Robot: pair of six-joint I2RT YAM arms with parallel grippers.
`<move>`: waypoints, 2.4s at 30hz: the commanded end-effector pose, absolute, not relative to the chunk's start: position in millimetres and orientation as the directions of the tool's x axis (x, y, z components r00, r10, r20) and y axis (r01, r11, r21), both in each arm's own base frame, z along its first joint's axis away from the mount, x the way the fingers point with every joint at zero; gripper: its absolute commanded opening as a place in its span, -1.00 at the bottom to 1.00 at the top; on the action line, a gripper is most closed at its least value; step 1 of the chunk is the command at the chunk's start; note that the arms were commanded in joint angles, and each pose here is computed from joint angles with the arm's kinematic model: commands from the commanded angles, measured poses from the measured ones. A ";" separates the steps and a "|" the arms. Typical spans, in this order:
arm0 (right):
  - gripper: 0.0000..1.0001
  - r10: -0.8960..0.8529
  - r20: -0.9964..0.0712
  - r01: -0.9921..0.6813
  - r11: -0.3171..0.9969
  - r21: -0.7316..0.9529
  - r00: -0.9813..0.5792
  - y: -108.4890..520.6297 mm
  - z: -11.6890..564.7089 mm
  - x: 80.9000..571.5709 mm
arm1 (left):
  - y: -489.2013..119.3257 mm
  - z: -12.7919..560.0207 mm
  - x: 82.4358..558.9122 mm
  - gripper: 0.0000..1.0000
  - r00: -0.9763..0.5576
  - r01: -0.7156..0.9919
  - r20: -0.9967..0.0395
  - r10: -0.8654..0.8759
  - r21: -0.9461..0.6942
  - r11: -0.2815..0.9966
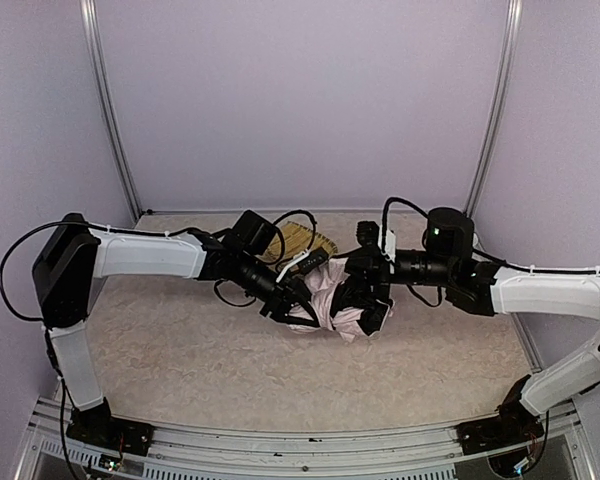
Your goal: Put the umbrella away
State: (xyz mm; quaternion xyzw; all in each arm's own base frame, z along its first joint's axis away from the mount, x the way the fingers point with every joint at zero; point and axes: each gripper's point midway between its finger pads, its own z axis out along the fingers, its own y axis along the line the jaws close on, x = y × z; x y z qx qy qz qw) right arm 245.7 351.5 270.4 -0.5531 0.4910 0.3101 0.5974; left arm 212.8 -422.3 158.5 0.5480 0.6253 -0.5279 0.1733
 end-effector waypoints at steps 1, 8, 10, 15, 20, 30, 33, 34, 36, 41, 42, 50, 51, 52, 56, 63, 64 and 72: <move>-1.00 -0.041 -0.918 -0.905 0.154 -0.396 0.394 350.5 286.8 211.3 | -403.4 112.7 258.9 -1.00 -0.521 0.824 -0.677 0.520 -0.557 0.102; -1.00 -0.123 -0.876 -0.872 0.107 -0.478 0.466 361.8 239.9 205.5 | -401.6 52.8 259.8 -1.00 -0.574 0.777 -0.567 0.590 -0.605 0.174; -1.00 -0.132 -0.859 -0.859 0.071 -0.506 0.495 370.7 230.2 198.8 | -403.7 34.1 259.1 -1.00 -0.588 0.756 -0.530 0.611 -0.630 0.181; -1.00 -0.169 -0.824 -0.836 0.000 -0.549 0.542 385.9 207.8 188.6 | -406.5 4.5 261.3 -1.00 -0.598 0.727 -0.467 0.652 -0.658 0.196; -1.00 -0.272 -0.811 -0.849 -0.050 -0.525 0.518 387.3 160.9 194.6 | -405.3 -20.2 261.6 -1.00 -0.591 0.721 -0.424 0.686 -0.659 0.215; -1.00 -0.491 -0.757 -0.892 -0.106 -0.440 0.431 358.7 69.4 200.6 | -407.1 -0.8 266.0 -0.20 -0.520 0.800 -0.520 0.677 -0.575 0.173; -1.00 -0.524 -0.752 -0.904 -0.089 -0.419 0.400 350.7 60.4 208.6 | -411.3 28.8 271.7 0.08 -0.409 0.887 -0.641 0.649 -0.446 0.118; -1.00 -0.535 -0.748 -0.906 -0.084 -0.414 0.392 349.0 57.7 211.6 | -413.1 39.8 271.1 0.14 -0.357 0.914 -0.682 0.638 -0.396 0.088; -1.00 -0.550 -0.746 -0.912 -0.078 -0.402 0.376 347.2 54.4 217.2 | -418.2 64.4 269.4 0.27 -0.234 0.962 -0.769 0.595 -0.273 0.025; -1.00 -0.559 -0.737 -0.909 -0.080 -0.408 0.380 347.4 51.8 221.1 | -414.0 111.3 259.4 0.41 0.030 0.999 -0.852 0.523 0.008 -0.044; -1.00 -0.561 -0.737 -0.910 -0.077 -0.407 0.377 346.9 51.8 221.4 | -410.7 113.5 259.0 0.41 0.081 0.997 -0.846 0.527 0.066 -0.048; -1.00 -0.558 -0.738 -0.908 -0.069 -0.414 0.379 347.5 56.1 224.6 | -395.5 132.2 277.3 0.65 0.255 0.949 -0.798 0.546 0.316 0.019; -1.00 -0.555 -0.740 -0.907 -0.069 -0.415 0.381 348.5 57.7 224.8 | -397.7 129.2 281.5 0.78 0.231 0.955 -0.806 0.545 0.294 0.030; -1.00 -0.551 -0.744 -0.909 -0.064 -0.413 0.377 349.1 58.9 225.1 | -400.5 126.4 283.7 0.81 0.213 0.961 -0.812 0.544 0.275 0.035; -1.00 -0.525 -0.768 -0.913 -0.045 -0.405 0.366 352.3 70.2 224.8 | -407.5 111.4 308.2 0.76 0.102 0.968 -0.829 0.550 0.209 0.136; -1.00 -0.483 -0.808 -0.920 0.012 -0.391 0.337 352.7 88.9 231.7 | -427.7 83.8 286.5 0.70 -0.009 0.998 -0.840 0.542 0.027 0.059; -1.00 -0.477 -0.817 -0.924 0.023 -0.381 0.325 352.0 90.6 233.4 | -428.1 83.7 278.3 0.70 -0.002 0.999 -0.842 0.539 0.019 0.033; -1.00 -0.446 -0.858 -0.942 0.085 -0.324 0.255 348.5 95.1 245.2 | -419.6 93.3 249.9 0.77 0.051 0.999 -0.859 0.510 0.042 -0.029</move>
